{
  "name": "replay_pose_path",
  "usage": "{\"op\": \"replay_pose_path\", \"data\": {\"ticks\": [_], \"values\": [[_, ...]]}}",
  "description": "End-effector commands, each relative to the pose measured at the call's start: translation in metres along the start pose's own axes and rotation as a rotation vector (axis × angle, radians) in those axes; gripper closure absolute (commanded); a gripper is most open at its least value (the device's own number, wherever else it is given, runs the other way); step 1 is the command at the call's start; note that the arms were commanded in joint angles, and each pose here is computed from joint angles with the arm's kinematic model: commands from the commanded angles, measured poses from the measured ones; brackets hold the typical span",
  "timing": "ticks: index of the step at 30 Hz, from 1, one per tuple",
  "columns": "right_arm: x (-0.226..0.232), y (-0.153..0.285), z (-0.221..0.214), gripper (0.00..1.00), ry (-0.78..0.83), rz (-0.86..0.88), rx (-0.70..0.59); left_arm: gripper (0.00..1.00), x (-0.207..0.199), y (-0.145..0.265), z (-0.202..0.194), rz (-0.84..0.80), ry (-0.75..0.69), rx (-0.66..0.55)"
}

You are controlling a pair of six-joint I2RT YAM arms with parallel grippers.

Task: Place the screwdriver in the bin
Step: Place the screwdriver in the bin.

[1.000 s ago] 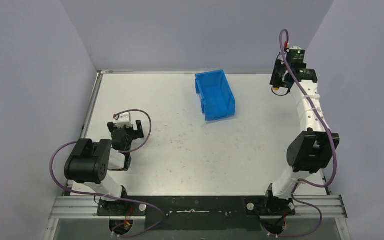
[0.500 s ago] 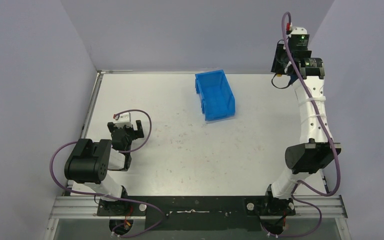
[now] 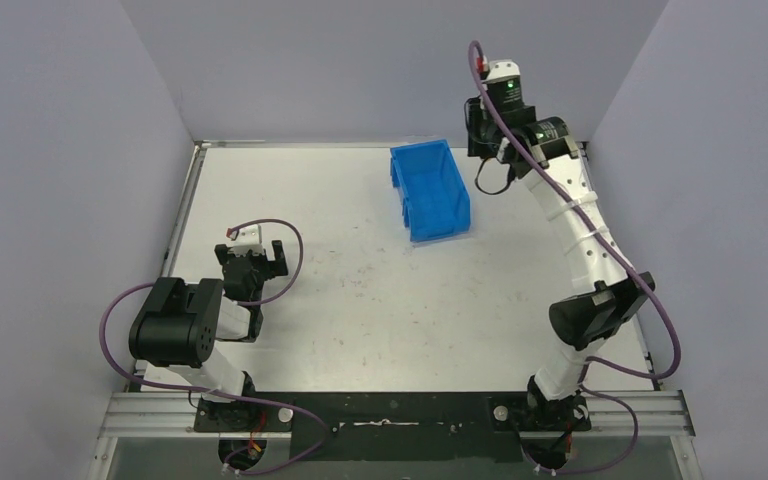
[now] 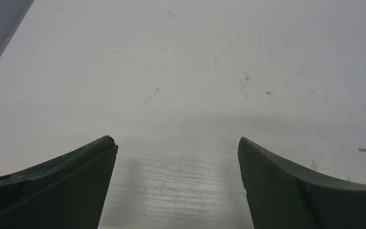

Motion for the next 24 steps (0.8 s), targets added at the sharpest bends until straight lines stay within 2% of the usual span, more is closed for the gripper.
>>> {"op": "replay_pose_path", "data": {"ticks": [1,5,10,15,24], "values": [[0.035,0.005,0.022,0.86,-0.007,-0.005,-0.086,0.03,-0.005,-0.006,0.017,-0.021,0.005,-0.073],[0.068,-0.001,0.024,0.86,0.028,0.053,-0.099,0.03,-0.005,-0.006,0.017,-0.02,0.005,-0.073],[0.088,-0.02,0.017,0.86,0.062,0.092,-0.09,0.03,-0.005,-0.006,0.017,-0.019,0.006,-0.073],[0.104,-0.046,-0.003,0.86,0.09,0.143,-0.085,0.03,-0.005,-0.006,0.017,-0.02,0.005,-0.073],[0.131,-0.091,-0.048,0.86,0.146,0.218,0.002,0.03,-0.005,-0.006,0.017,-0.019,0.006,-0.073]]}}
Point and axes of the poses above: each gripper's point midway between its finger pads, its own y axis back along the fingers, its own x axis along the line the jaws close on, z = x × y, the point moved 6 cm from there along y, back along the fingers, and after that the axes turned 10 degrees about y, right-handed, at the moved point
